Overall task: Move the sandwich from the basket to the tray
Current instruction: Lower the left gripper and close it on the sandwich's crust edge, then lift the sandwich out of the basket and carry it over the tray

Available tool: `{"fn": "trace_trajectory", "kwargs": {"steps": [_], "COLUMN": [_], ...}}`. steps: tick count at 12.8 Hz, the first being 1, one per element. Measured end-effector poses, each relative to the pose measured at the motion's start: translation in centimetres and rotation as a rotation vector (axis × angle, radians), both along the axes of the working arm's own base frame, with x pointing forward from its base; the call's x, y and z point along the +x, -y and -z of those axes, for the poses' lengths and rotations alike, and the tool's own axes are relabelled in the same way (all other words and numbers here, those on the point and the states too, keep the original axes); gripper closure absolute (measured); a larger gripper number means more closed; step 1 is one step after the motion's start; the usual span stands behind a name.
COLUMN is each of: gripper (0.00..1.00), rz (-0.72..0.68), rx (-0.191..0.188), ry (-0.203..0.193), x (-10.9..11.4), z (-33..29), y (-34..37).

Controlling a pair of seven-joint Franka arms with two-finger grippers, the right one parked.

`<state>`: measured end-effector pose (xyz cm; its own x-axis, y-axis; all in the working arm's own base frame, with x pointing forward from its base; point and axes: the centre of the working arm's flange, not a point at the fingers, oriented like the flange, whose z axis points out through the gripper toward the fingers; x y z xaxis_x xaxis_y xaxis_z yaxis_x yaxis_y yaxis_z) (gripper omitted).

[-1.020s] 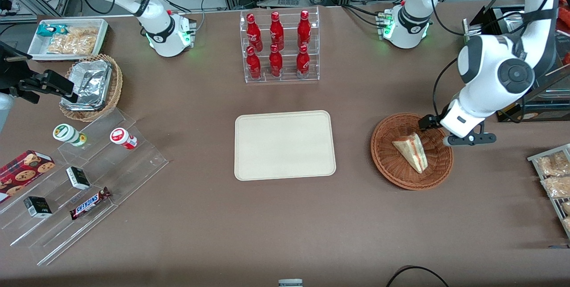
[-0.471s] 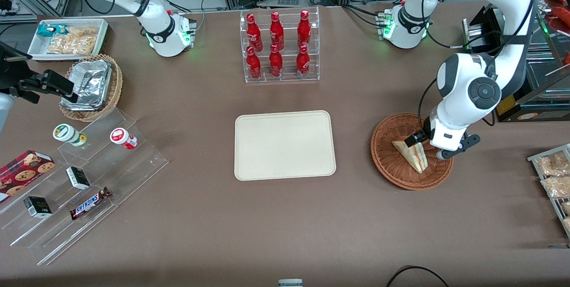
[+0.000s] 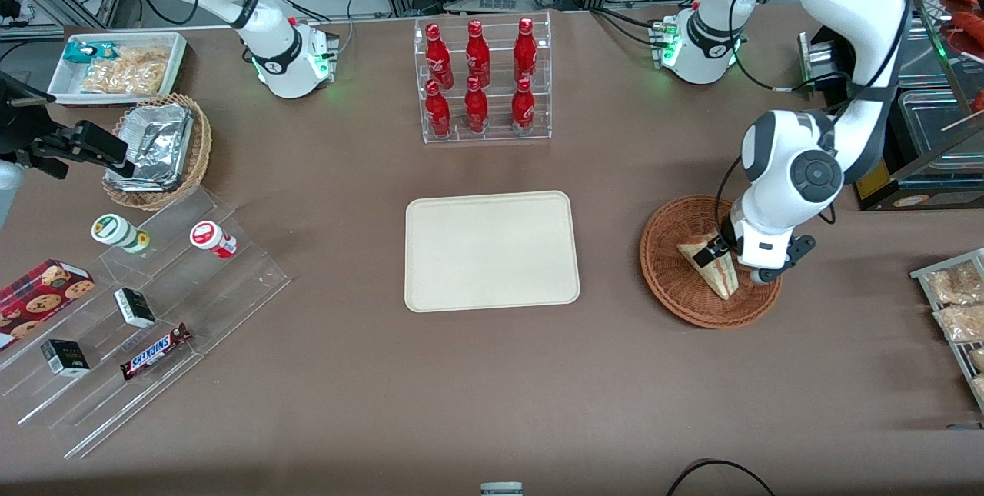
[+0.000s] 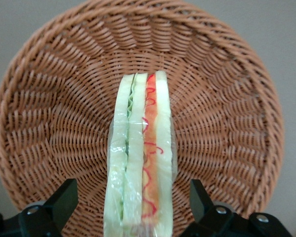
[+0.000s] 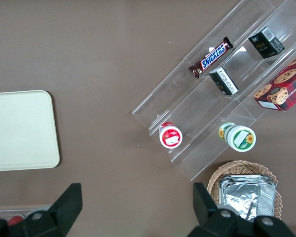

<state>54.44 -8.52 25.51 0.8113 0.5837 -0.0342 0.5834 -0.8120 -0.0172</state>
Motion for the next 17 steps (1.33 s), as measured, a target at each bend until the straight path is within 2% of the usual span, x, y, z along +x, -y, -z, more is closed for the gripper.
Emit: {"fn": "trace_trajectory", "kwargs": {"steps": [2,3,6,7,10,11,15,17], "gripper": [0.02,0.06,0.44,0.55,0.76,0.81,0.85,0.85], "rz": [-0.01,-0.015,-0.023,-0.023,0.021,0.074,0.271,0.335], "rx": [0.0,0.001,0.002,0.006,0.019,0.02,0.003,-0.007], "ry": [-0.01,-0.014,-0.021,-0.042,-0.115,-0.127,-0.135,-0.122], "x": [-0.1,-0.1,-0.1,-0.1,0.9,1.2,0.6,-0.2], "z": [1.4,1.6,1.5,1.2,-2.4,-3.8,-6.3,-7.1], "y": [0.0,0.0,0.0,0.0,1.7,3.0,9.6,14.4]}}
